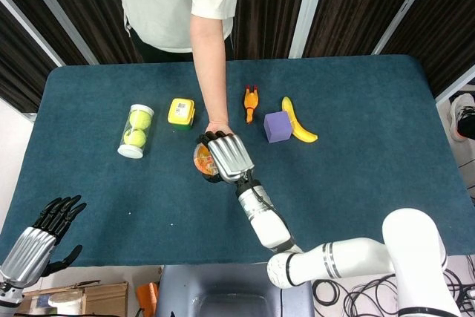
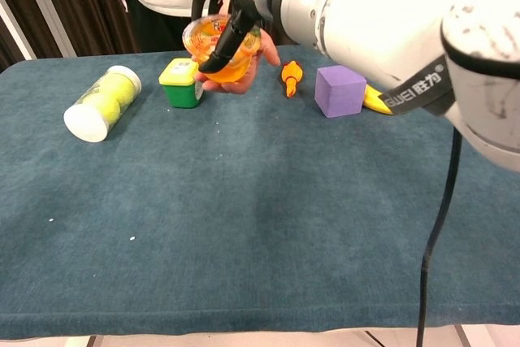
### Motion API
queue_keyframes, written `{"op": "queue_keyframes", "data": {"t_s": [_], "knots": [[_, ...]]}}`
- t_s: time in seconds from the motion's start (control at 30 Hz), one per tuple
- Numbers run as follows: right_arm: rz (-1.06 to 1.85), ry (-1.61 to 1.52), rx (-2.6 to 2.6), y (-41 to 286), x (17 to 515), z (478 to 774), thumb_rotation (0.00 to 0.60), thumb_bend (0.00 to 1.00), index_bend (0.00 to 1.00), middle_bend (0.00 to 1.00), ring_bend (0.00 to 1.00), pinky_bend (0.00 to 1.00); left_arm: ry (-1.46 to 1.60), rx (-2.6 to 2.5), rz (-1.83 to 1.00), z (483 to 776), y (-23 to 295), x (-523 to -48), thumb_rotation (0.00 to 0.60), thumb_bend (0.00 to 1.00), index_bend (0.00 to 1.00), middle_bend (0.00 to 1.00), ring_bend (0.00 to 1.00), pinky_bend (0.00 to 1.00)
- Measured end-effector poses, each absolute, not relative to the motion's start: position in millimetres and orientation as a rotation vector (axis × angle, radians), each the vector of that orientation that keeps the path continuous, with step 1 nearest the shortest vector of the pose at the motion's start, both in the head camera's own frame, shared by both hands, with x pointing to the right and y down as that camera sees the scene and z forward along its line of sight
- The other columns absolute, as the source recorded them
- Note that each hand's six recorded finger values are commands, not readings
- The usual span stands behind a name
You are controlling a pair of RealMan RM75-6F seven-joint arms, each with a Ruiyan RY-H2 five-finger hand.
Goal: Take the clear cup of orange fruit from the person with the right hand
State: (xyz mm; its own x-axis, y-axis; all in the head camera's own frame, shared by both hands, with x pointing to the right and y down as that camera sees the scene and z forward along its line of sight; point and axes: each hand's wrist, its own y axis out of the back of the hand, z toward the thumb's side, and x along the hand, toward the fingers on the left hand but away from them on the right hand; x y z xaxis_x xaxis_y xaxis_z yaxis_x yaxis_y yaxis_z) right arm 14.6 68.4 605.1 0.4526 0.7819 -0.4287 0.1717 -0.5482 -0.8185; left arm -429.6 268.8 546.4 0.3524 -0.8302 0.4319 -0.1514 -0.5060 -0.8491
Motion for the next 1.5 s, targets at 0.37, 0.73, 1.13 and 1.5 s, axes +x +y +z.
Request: {"op": "queue_keyframes", "data": {"t_s": [0.37,0.73,1.13,1.5], "knots": [[0.956,-0.891,-1.991,73,54,560,0.600,0.15,0.48,0.58,0.67,0.58,0.877,-1.865,-1.178,540,271,-432,0.600,0.38,0.00,0.01,0.00,0.08],[1.097,-0.891,-1.942,120,200,584,0.600,0.15,0.44,0.59,0.65,0.58,0.906,-1.849,-1.166,534,272,-435,0.600,0.38,0.00,0.01,0.00,0.08],[1.360,-0.706,-2.121,164,245,688,0.600,0.15,0.00,0.20,0.20,0.38,0.897,-1.856,-1.171,536,271,-435,0.600,0.38,0.00,0.01,0.00,0.08],[1.479,-0.515,-2.126,185,261,684,0.600,0.15,0.00,0.00,0.00,0.18,0.883,-1.863,-1.172,538,273,-433,0.600,0.38,0.00,0.01,0.00,0.08]]}}
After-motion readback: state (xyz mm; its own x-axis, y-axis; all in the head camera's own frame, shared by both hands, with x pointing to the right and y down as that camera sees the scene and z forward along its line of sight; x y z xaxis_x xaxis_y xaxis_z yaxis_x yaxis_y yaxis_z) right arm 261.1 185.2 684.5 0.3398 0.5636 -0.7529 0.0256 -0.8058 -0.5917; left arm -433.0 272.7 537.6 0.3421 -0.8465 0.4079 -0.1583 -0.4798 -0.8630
